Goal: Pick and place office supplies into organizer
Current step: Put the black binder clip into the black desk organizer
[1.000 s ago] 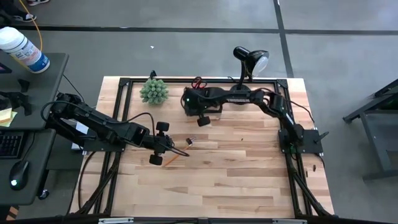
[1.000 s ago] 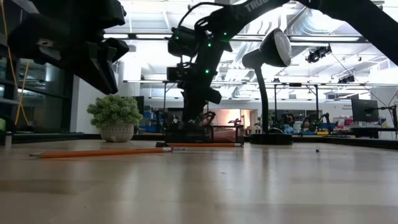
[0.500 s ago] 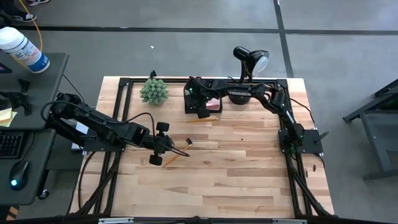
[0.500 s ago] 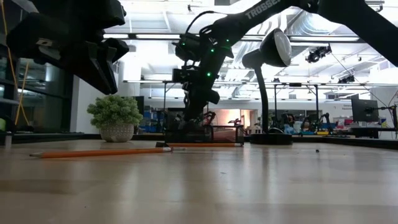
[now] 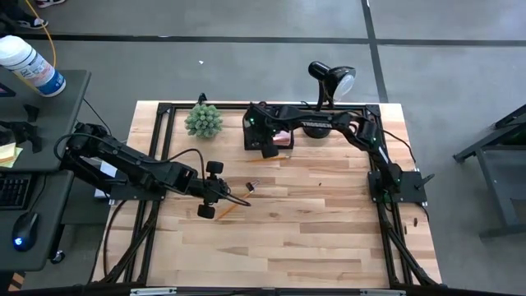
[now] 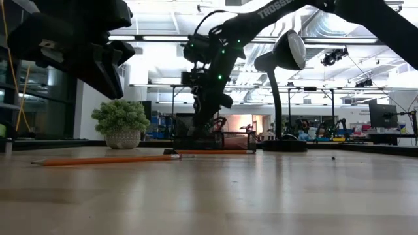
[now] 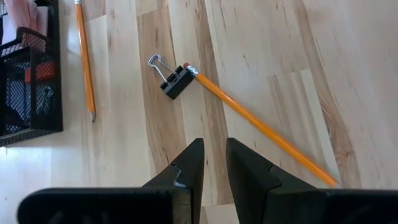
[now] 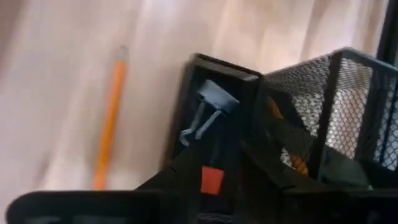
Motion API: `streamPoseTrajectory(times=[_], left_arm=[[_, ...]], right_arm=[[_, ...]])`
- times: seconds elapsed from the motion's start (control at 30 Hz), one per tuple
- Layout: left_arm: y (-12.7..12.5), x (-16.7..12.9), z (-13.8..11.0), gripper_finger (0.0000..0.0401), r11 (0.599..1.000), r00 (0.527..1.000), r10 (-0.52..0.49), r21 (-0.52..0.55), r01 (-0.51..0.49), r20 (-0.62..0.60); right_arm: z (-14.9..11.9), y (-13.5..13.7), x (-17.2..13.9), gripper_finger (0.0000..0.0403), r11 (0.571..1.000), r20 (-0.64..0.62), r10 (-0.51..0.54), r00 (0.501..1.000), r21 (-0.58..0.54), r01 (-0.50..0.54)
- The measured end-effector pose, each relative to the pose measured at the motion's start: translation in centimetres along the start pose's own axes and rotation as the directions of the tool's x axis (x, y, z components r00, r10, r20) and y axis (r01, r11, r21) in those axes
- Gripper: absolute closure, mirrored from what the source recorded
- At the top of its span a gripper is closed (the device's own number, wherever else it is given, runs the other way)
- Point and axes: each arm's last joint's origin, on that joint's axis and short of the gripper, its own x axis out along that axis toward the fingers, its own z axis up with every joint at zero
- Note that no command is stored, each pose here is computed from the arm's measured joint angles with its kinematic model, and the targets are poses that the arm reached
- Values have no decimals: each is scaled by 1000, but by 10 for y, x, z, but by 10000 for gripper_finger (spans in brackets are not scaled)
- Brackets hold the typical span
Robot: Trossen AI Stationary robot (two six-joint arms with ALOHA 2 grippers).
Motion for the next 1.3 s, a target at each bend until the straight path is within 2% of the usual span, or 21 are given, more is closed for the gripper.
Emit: streamPoseTrajectory(times=[0.2,0.37,0.57,0.73,1.13,1.3], left_arm=[[0,0,-1,343,1000,1000,0,5,0,-15],[0,0,-3,343,1000,1000,1,9,0,-27],[0,0,-3,343,1000,1000,2,11,-2,-27],[0,0,-3,343,1000,1000,5,29,-4,-26],[0,0,-3,343,999,1000,3,32,-2,-27],[0,0,-3,343,1000,1000,1,31,0,-27]], right_arm=[[12,23,-8,313,994,23,110,994,-26,-110],[28,52,-9,325,980,39,181,983,-88,-177],[48,82,-10,335,963,90,231,969,-161,-215],[53,91,6,341,963,105,236,966,-156,-218],[45,103,39,343,946,44,295,955,-151,-285],[47,112,42,343,935,39,316,948,-185,-304]])
